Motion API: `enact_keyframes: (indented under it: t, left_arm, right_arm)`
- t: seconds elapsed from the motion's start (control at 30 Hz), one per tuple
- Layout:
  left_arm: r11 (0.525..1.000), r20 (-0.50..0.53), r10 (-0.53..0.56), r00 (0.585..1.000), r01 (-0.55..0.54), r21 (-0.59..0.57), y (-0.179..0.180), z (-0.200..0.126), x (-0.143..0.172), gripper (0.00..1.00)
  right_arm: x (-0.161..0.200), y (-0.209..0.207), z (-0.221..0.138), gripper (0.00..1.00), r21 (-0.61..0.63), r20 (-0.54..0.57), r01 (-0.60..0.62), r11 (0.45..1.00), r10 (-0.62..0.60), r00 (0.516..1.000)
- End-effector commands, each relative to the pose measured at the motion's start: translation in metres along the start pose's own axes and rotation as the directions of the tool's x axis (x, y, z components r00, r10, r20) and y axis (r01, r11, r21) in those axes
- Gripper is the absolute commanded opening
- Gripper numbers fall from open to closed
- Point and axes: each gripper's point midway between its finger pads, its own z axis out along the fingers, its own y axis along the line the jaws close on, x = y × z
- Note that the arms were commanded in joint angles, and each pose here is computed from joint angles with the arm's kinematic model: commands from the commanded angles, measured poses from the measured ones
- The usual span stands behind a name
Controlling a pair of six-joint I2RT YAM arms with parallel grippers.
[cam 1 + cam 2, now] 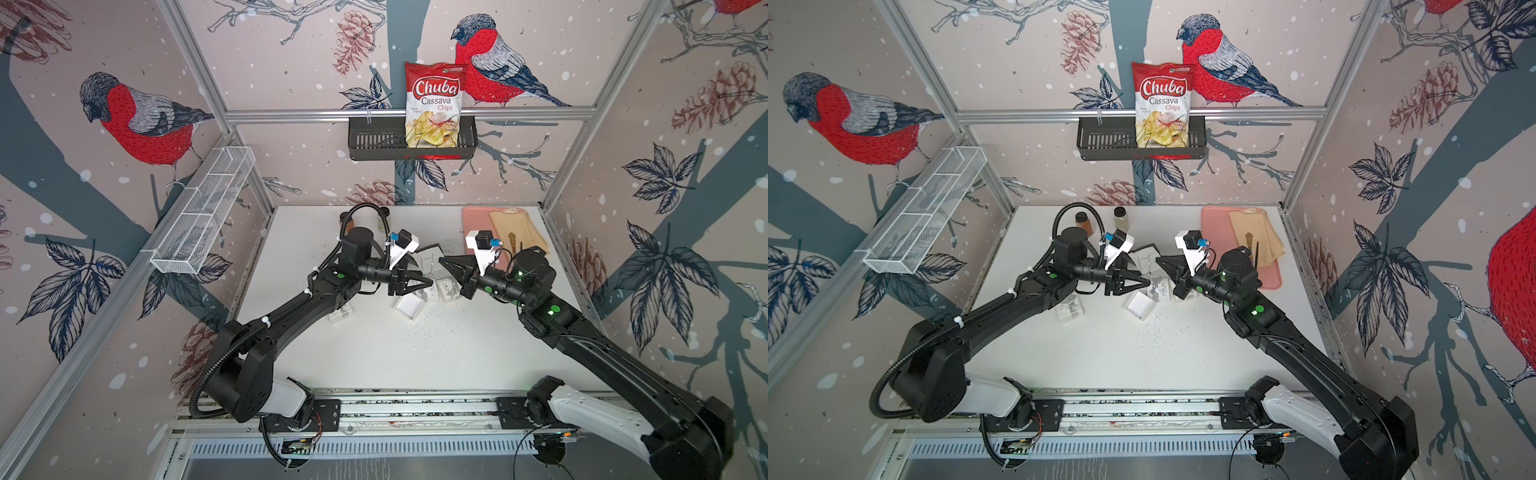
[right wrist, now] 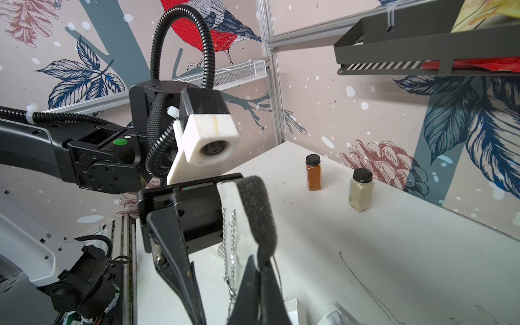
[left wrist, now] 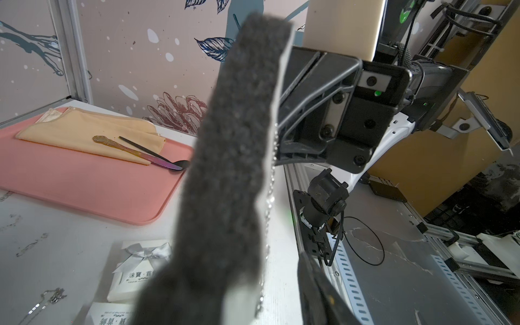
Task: Take the necklace out of the lift-off lid jewelry box
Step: Pick up the necklace from the inner lining.
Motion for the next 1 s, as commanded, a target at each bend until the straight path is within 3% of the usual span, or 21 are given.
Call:
enact_keyframes:
  t: [0.0,0.2,0.47,0.7,0.97]
  left_arm:
    - [0.997,0.036,0.064,0.997,-0.065,0.028,-0.009,0.0,-0.013,0.5]
    - [0.997,0.086,0.065,0.994,-0.068,0.025,-0.01,0.002,-0.023,0.52]
    - [0.996,0.085,0.067,0.994,-0.071,0.05,-0.017,0.006,-0.024,0.46]
    - [0.998,0.104,0.048,0.993,-0.051,0.025,-0.011,0.006,-0.028,0.31]
    - [1.0,0.147,0.002,0.989,-0.006,0.026,-0.004,0.01,-0.036,0.31]
  right_arm:
    - [-0.019,0.0,-0.001,0.0,0.02,0.066,0.046,0.999,-0.047,0.997]
    - [-0.02,0.001,0.0,0.0,0.028,0.074,0.051,0.998,-0.053,0.996]
    - [-0.03,-0.008,-0.012,0.0,0.127,0.146,0.069,0.99,-0.088,0.985]
    - [-0.035,-0.01,-0.019,0.0,0.171,0.18,0.08,0.982,-0.111,0.977]
    - [-0.033,-0.012,-0.021,0.0,0.199,0.183,0.086,0.976,-0.123,0.975]
